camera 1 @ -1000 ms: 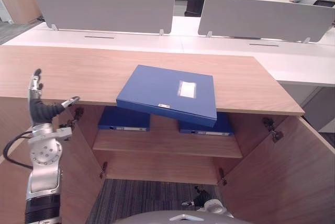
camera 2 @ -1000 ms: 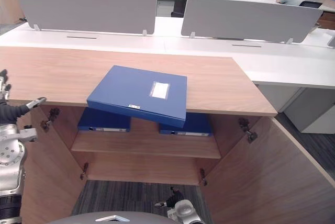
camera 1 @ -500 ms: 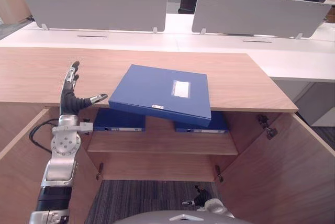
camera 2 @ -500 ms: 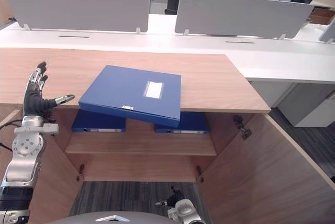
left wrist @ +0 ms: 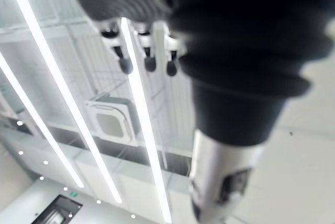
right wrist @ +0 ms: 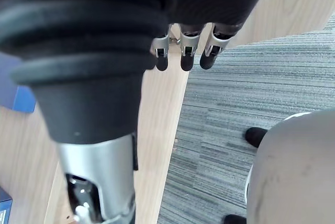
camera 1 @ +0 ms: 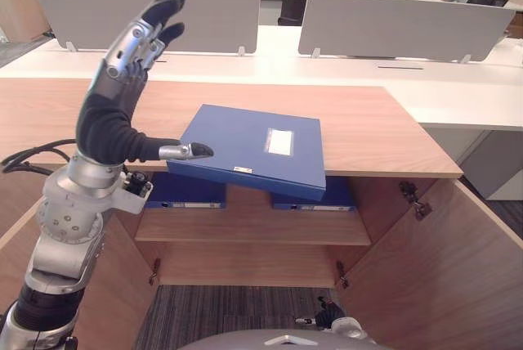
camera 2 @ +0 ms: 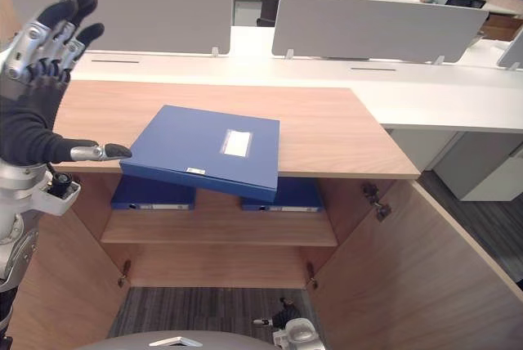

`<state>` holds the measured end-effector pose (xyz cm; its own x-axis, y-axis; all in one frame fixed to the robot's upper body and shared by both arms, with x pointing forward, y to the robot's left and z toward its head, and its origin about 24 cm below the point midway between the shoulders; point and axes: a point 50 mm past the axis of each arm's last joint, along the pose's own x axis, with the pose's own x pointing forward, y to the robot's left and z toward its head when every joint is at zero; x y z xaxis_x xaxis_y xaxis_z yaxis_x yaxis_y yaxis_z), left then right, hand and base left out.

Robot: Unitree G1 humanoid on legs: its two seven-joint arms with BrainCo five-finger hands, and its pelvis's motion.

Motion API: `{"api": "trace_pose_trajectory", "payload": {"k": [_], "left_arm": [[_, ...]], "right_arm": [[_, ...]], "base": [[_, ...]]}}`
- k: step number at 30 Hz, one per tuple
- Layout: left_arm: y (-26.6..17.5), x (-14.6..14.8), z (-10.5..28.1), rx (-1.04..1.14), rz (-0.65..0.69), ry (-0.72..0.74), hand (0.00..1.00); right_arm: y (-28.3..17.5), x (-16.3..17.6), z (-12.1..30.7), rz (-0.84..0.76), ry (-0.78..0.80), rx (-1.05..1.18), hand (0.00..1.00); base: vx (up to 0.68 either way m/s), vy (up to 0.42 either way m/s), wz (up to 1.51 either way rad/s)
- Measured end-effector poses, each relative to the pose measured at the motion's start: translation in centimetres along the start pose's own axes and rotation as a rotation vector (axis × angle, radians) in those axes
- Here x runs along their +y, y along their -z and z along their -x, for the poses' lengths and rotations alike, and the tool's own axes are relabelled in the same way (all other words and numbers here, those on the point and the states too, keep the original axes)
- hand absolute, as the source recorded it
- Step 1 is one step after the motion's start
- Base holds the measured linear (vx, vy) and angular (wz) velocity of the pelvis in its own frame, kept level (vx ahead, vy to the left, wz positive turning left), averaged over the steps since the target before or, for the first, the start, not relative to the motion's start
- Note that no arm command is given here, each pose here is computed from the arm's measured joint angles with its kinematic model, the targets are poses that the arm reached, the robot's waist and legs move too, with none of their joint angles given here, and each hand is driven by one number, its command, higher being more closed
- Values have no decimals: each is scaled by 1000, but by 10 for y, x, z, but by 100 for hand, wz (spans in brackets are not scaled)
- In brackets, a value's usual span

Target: Walk over to the cabinet, pick up the folder, carry it to the office cabinet, place the folder inside the office cabinet, then close the office cabinet door

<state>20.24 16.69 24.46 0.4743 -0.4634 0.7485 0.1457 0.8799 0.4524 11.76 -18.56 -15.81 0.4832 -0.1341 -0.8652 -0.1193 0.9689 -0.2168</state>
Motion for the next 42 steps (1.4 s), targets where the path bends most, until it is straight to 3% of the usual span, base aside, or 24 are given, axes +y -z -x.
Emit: {"api": "trace_pose_trajectory", "payload": {"k": [11,15,19,28,42], "left_arm": [[9,-25,2,41,68,142,0],[22,-33,7,109,-33,222,0],[36,-39,14,169,-221,277,0],[57,-45,30,248,-443,341,0],[87,-48,51,379,-568,426,0]], "right_arm": [[3,-1,1,-12,5,7,0],[5,-3,1,-29,14,14,0],[6,-4,1,-35,20,15,0],[9,-4,2,-48,23,16,0],[11,-7,2,-85,39,27,0]], "base": [[-18,-10,-7],[0,0,0],[0,0,0],[0,0,0],[5,-2,-4]]}}
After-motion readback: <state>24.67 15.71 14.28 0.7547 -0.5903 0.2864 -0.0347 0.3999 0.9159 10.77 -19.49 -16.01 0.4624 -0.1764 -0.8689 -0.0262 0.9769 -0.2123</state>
